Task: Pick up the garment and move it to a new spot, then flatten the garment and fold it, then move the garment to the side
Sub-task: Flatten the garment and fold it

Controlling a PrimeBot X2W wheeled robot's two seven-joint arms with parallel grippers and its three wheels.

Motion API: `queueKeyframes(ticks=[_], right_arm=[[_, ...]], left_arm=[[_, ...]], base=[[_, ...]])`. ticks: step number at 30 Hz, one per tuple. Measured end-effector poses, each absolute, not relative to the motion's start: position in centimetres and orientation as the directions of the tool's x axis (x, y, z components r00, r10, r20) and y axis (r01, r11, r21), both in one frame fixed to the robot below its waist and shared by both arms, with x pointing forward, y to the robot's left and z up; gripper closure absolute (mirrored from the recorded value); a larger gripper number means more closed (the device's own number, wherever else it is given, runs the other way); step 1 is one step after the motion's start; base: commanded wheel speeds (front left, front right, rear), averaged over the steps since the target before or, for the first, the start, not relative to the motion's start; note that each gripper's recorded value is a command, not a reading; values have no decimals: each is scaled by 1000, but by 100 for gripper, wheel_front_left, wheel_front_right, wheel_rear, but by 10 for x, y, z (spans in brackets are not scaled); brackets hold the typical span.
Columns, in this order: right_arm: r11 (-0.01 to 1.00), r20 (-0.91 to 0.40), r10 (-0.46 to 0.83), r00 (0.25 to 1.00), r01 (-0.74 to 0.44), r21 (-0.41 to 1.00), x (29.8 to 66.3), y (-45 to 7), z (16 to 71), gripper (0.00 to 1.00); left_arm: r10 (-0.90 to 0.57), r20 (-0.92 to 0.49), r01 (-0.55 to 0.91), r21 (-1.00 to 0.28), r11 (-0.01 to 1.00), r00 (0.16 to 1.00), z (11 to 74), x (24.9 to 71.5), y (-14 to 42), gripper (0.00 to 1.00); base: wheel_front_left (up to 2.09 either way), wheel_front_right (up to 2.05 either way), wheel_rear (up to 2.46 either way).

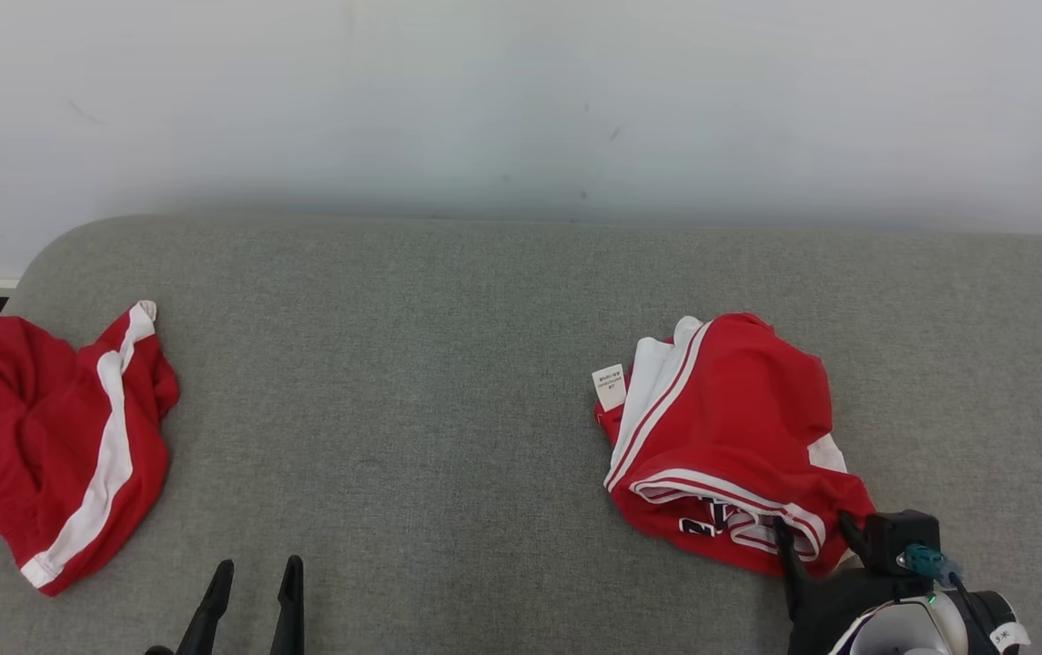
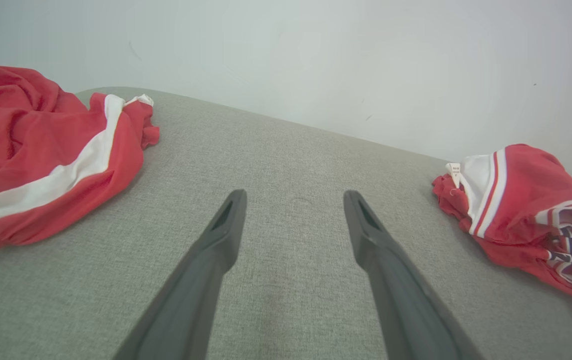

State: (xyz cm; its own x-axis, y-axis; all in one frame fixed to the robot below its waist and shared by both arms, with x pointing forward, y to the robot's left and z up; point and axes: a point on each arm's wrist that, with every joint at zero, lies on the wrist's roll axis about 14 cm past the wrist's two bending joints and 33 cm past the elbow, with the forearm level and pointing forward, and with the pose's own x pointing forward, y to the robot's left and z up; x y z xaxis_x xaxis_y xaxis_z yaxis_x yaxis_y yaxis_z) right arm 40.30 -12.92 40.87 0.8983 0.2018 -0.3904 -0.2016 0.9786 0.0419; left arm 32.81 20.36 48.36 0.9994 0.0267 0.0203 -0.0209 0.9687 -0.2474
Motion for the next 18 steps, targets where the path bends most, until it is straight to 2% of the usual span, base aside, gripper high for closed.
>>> queueKeyframes(ticks=[1, 2, 3, 10, 14, 18], right_arm=[[978, -400, 203, 894, -203, 42, 403, -129, 407, 8], [978, -403, 204, 892, -204, 43, 404, -128, 406, 60], [978, -407, 204, 890, -205, 43, 405, -128, 405, 100], [974, -346, 225, 911, -219, 57, 412, -121, 420, 100], [959, -194, 284, 939, -272, 84, 427, -100, 466, 100], [921, -30, 387, 922, -384, 62, 439, -63, 530, 100]], left_arm=[[28, 20, -22, -248, 968, 999, 484, 329, 204, 0], [28, 20, -22, -248, 968, 999, 484, 329, 204, 0], [29, 20, -23, -248, 968, 999, 484, 329, 204, 0], [32, 28, -24, -251, 968, 999, 486, 329, 205, 0], [35, 37, -25, -252, 967, 999, 489, 329, 206, 0], [33, 48, -20, -250, 968, 998, 492, 333, 206, 0]], base=[[0, 0, 0], [0, 0, 0], [0, 0, 0], [0, 0, 0], [0, 0, 0], [0, 0, 0]])
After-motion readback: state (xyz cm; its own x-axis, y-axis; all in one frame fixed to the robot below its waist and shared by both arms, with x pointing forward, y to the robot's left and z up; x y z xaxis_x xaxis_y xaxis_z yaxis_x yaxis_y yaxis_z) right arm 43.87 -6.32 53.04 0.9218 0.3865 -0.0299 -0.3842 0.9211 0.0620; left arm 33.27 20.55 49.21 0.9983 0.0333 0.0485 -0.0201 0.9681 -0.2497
